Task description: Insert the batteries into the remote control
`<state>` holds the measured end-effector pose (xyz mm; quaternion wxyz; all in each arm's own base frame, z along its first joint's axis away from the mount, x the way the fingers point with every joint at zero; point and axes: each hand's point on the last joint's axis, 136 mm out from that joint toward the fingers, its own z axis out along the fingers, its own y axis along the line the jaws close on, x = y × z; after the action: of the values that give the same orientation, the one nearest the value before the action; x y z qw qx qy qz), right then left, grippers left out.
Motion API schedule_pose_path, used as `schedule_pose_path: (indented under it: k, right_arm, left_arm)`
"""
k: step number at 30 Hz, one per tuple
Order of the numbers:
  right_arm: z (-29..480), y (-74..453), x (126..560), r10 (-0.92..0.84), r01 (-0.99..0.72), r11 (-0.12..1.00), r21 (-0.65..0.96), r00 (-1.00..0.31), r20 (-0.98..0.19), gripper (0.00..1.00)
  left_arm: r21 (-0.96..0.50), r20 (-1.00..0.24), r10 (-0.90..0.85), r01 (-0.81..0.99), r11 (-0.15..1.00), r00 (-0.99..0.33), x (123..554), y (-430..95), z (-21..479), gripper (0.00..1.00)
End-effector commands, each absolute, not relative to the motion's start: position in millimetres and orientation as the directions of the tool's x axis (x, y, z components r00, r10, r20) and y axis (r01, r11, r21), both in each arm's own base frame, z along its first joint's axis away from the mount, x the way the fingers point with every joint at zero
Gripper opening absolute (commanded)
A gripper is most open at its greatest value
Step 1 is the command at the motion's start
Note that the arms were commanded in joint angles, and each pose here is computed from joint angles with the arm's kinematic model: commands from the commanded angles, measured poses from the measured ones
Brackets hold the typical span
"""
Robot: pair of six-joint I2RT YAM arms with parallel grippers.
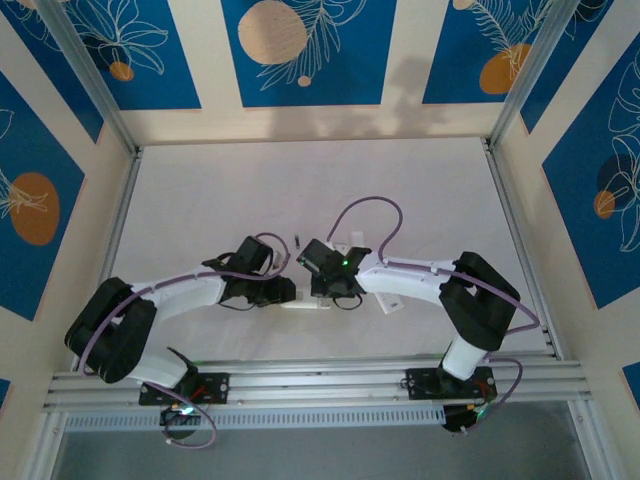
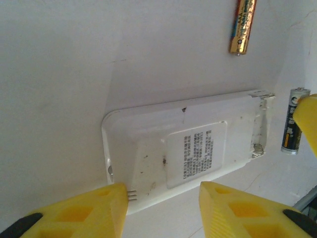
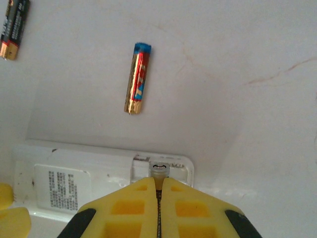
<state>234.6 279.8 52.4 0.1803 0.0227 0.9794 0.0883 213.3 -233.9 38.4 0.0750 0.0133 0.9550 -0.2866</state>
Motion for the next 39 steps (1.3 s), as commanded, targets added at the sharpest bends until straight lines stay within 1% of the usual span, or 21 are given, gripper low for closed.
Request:
schedule_pose_path:
  k: [1,16,27,33,36,39]
  right_arm:
    - [48,271,240,0.061,0.006,0.991,0.137,-0.915,-0.399,0.08]
    - [23,271,223,0.035,0.002,0.996,0.088,-0.924,-0.380,0.09]
    - [24,261,224,0.024,0.006,0.999,0.044,-0.915,-0.403,0.10]
    - [23,257,219,0.042,0.025,0.999,0.047,-0.916,-0.400,0.10]
    - [22,259,216,0.047,0.027,0.998,0.056,-0.920,-0.390,0.11]
    - [21,260,212,0.047,0.028,0.998,0.056,-0.925,-0.377,0.14]
  left_arm:
    - [-0.526,-0.116,-0.011,0.052,0.849,-0.993,205,-235,28,0.44]
    - [-0.518,-0.115,-0.018,0.044,0.854,-0.993,206,-234,27,0.44]
    - [-0.518,-0.121,-0.016,0.049,0.854,-0.992,206,-235,28,0.44]
    - [-0.518,-0.121,-0.019,0.047,0.854,-0.993,207,-236,28,0.44]
    - [-0.518,-0.122,-0.016,0.050,0.854,-0.992,207,-236,28,0.44]
    - [-0.518,-0.122,-0.016,0.050,0.854,-0.992,207,-236,28,0.44]
